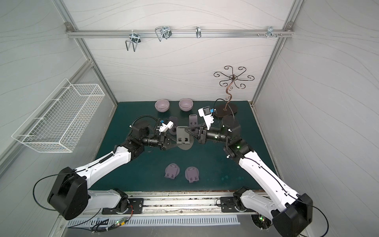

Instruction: Open the phone stand

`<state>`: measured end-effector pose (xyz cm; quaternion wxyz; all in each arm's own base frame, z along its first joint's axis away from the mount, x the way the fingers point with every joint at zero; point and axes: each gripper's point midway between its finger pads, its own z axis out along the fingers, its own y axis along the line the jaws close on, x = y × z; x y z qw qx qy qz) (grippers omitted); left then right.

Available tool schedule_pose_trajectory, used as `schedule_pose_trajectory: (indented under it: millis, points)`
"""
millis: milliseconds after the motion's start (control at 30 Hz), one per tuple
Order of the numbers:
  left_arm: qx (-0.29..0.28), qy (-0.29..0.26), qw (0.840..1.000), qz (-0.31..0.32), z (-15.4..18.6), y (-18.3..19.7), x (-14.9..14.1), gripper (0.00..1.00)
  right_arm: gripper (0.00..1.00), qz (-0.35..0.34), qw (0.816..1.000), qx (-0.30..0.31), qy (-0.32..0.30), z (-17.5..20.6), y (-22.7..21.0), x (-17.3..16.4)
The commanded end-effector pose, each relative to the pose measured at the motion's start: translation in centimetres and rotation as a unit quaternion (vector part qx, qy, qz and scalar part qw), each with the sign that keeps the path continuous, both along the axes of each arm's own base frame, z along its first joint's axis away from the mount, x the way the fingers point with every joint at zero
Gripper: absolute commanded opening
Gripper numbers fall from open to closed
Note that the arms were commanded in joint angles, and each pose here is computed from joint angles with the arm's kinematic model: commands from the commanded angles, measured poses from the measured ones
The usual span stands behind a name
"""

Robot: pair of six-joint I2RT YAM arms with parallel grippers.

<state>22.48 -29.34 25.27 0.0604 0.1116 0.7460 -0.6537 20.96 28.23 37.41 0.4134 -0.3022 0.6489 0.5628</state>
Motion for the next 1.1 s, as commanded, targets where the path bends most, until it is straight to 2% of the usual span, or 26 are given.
schedule_pose_trajectory:
  millis: [0,200,433,633,933,967,1067]
  points:
    - [0.104,0.184,0.977,-0.001,-8.4,1.6,-3.2,0.0,0.0,-0.088,0.943,0.105,-0.303,13.2,-3.7,-0.9]
    - [0.107,0.192,0.976,-0.003,-8.8,1.6,-3.4,0.0,0.0,-0.115,0.937,0.05,-0.326,11.3,-4.2,1.1]
    - [0.108,0.187,0.976,-0.007,-8.7,1.5,-3.0,0.0,0.0,-0.099,0.948,0.048,-0.299,9.9,-3.8,3.0]
    - [0.105,0.167,0.98,0.003,-7.6,1.2,-2.1,0.0,0.0,-0.057,0.961,0.058,-0.266,8.9,-3.2,2.3]
    - [0.085,0.148,0.985,0.028,-5.9,0.9,-0.7,0.0,0.0,-0.002,0.977,0.023,-0.213,5.8,-2.9,0.3]
    - [0.082,0.147,0.985,0.034,-5.6,1.0,-0.5,0.03,0.0,-0.002,0.978,0.016,-0.208,5.3,-3.0,0.2]
    - [0.076,0.145,0.985,0.058,-4.8,1.9,0.3,0.3,0.0,-0.005,0.982,0.004,-0.187,3.8,-3.1,0.2]
